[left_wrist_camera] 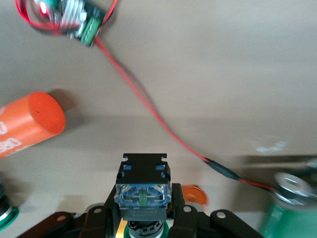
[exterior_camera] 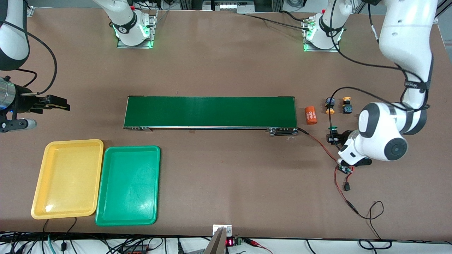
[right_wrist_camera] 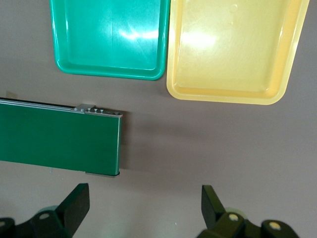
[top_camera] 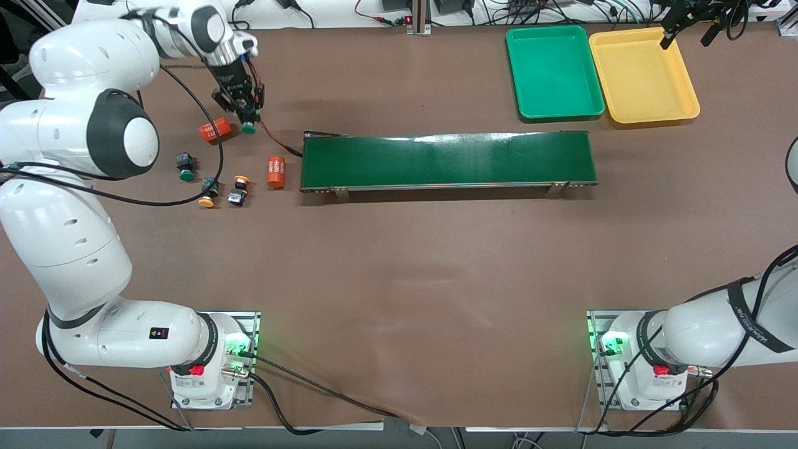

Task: Sort buttons by color to trays
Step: 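Carry the green button to the conveyor belt and release it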

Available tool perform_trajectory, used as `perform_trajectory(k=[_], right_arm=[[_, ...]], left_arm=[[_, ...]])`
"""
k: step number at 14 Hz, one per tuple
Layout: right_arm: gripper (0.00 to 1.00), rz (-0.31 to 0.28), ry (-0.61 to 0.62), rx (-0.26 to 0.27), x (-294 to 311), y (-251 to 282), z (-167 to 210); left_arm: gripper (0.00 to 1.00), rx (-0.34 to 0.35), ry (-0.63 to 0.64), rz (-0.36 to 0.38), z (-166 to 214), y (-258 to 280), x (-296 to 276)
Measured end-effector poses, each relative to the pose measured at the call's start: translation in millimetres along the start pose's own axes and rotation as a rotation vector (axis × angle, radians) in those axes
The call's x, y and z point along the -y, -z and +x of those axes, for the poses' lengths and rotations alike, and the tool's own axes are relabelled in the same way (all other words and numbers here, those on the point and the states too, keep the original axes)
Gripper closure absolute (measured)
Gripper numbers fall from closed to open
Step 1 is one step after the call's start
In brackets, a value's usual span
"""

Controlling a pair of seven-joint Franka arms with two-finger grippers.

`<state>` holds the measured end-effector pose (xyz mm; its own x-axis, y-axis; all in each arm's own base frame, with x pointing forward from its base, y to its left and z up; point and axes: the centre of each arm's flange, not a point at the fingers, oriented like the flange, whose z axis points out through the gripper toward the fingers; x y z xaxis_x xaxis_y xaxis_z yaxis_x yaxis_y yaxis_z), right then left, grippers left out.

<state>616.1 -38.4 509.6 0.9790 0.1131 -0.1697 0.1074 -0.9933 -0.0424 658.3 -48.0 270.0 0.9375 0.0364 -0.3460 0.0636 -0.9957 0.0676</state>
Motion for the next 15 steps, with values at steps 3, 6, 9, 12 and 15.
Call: perform_trajectory(k=[3, 6, 9, 12, 15], right_arm=[[0.00, 0.001, 0.000, 0.006, 0.0, -2.8, 1.0], [0.00, 0.020, 0.000, 0.007, 2.1, -3.2, 1.1], [0.00, 0.027, 0.000, 0.020, 2.7, -4.9, -0.3], [0.00, 0.031, 0.007, 0.040, 1.8, -12.3, -1.6], [0.00, 0.038, 0.003, 0.065, -1.1, -23.8, -5.1]], left_arm=[[0.57, -0.011, -0.094, -0.020, -21.0, 28.0, -55.4], [0.57, 0.033, -0.167, -0.029, -36.3, 9.7, -103.9], [0.57, 0.042, -0.190, -0.033, -48.6, -9.8, -127.0], [0.57, 0.020, -0.181, -0.028, -67.1, -24.0, -141.7], [0.57, -0.005, -0.131, -0.028, -90.0, -41.4, -168.1]])
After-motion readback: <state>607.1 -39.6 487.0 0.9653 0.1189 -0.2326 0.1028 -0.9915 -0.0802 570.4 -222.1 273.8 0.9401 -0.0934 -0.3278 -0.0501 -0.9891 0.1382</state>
